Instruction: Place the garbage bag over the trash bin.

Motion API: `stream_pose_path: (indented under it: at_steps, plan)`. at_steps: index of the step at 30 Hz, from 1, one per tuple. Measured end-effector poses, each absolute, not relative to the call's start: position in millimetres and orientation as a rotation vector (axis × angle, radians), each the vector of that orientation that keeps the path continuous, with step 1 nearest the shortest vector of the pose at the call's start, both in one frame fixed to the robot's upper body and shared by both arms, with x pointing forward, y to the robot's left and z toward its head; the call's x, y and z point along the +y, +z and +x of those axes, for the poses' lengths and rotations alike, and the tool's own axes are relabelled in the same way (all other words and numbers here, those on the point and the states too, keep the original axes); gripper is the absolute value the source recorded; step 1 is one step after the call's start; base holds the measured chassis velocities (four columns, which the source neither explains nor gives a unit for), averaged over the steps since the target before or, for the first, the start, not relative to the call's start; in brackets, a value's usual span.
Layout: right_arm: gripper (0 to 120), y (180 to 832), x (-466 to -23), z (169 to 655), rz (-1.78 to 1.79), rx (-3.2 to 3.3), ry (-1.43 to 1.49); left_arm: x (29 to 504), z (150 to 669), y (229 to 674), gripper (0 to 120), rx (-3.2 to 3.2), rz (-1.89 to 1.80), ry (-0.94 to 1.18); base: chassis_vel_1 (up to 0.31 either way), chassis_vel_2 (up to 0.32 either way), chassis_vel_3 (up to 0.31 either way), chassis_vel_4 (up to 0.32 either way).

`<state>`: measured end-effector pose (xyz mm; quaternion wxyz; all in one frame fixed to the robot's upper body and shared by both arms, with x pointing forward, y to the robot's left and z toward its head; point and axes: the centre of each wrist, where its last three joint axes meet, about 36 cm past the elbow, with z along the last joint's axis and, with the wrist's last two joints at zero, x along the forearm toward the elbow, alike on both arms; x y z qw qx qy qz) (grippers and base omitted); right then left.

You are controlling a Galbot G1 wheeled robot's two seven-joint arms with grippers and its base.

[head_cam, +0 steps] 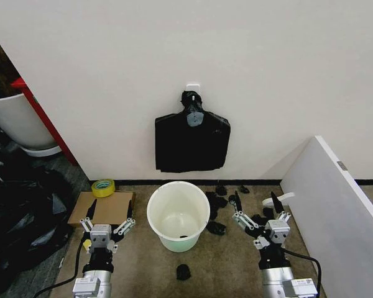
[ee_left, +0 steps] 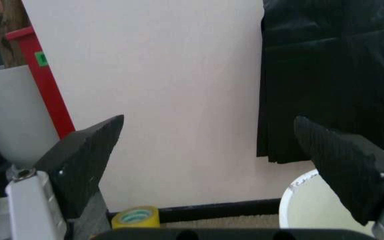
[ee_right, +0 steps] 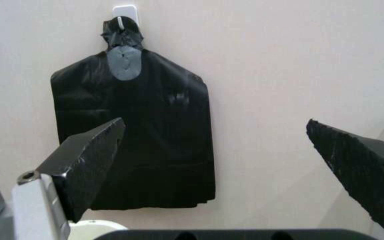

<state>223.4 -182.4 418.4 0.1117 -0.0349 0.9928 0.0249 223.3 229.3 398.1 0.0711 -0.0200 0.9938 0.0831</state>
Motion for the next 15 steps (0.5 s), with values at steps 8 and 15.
stream_pose_path:
  at_steps: [8, 15]
  plan:
    - [100, 419.7, -180.1, 220.6, -0.106, 2.918, 0.067, 229.2, 220.1, 398.2, 100, 2.99, -0.063, 0.262, 0.0, 0.0, 0.0, 0.0]
    - [100, 419.9, -180.7, 221.5, -0.106, 2.908, 0.038, 229.0, 218.5, 398.7, 100, 2.985, -0.069, 0.268, 0.0, 0.0, 0.0, 0.0]
